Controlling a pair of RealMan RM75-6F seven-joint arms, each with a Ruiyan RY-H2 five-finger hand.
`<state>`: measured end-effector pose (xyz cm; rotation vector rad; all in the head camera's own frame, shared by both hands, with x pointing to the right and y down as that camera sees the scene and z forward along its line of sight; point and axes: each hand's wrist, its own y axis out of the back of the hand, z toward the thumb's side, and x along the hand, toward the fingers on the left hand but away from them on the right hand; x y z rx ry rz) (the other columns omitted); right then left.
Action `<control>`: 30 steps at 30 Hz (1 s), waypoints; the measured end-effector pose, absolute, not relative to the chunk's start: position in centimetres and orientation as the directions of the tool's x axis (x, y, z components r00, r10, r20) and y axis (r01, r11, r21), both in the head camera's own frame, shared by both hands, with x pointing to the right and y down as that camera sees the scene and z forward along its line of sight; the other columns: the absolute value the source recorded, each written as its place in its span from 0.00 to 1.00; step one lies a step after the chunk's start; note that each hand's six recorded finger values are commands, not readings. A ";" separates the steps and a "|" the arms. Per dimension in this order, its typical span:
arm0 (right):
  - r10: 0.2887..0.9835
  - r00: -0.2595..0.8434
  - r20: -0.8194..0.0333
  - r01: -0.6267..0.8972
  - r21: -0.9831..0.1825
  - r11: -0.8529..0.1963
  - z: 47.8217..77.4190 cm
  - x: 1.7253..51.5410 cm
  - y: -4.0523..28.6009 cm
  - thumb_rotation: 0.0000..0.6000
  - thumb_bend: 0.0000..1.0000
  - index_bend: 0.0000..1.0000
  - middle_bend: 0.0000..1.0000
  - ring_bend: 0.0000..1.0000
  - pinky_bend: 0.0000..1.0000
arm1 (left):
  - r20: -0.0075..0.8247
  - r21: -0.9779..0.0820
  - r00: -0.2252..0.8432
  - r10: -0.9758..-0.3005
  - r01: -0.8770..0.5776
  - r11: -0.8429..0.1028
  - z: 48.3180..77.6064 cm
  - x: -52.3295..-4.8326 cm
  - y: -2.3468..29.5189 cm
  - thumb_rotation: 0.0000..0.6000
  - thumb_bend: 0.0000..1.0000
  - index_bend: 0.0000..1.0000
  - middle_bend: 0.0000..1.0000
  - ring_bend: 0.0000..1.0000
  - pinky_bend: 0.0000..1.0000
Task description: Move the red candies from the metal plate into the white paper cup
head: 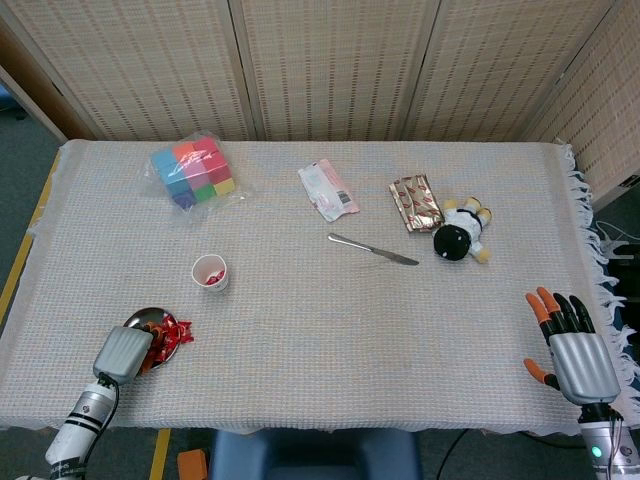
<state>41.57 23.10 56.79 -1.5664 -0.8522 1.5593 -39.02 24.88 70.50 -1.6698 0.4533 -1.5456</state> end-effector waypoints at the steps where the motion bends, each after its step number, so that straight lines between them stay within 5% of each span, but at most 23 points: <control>1: 0.868 0.035 -0.496 -0.052 -0.868 -0.494 56.8 41.6 23.1 1.00 0.12 0.00 0.00 0.00 0.00 | 0.659 -0.749 0.190 -0.727 0.249 -0.614 70.5 -39.0 24.9 1.00 0.41 0.50 0.43 0.50 1.00; 16: 0.867 0.036 -0.496 -0.051 -0.868 -0.494 56.6 41.5 23.2 1.00 0.11 0.00 0.00 0.00 0.00 | 0.606 -0.795 0.198 -0.771 0.195 -0.575 70.1 -38.9 24.2 1.00 0.64 0.72 0.68 0.62 1.00; 30: 0.868 0.037 -0.495 -0.046 -0.869 -0.493 56.6 41.6 23.1 1.00 0.11 0.00 0.00 0.00 0.00 | 0.500 -0.862 0.238 -0.832 0.050 -0.504 66.5 -36.7 20.0 1.00 0.66 0.74 0.71 0.65 1.00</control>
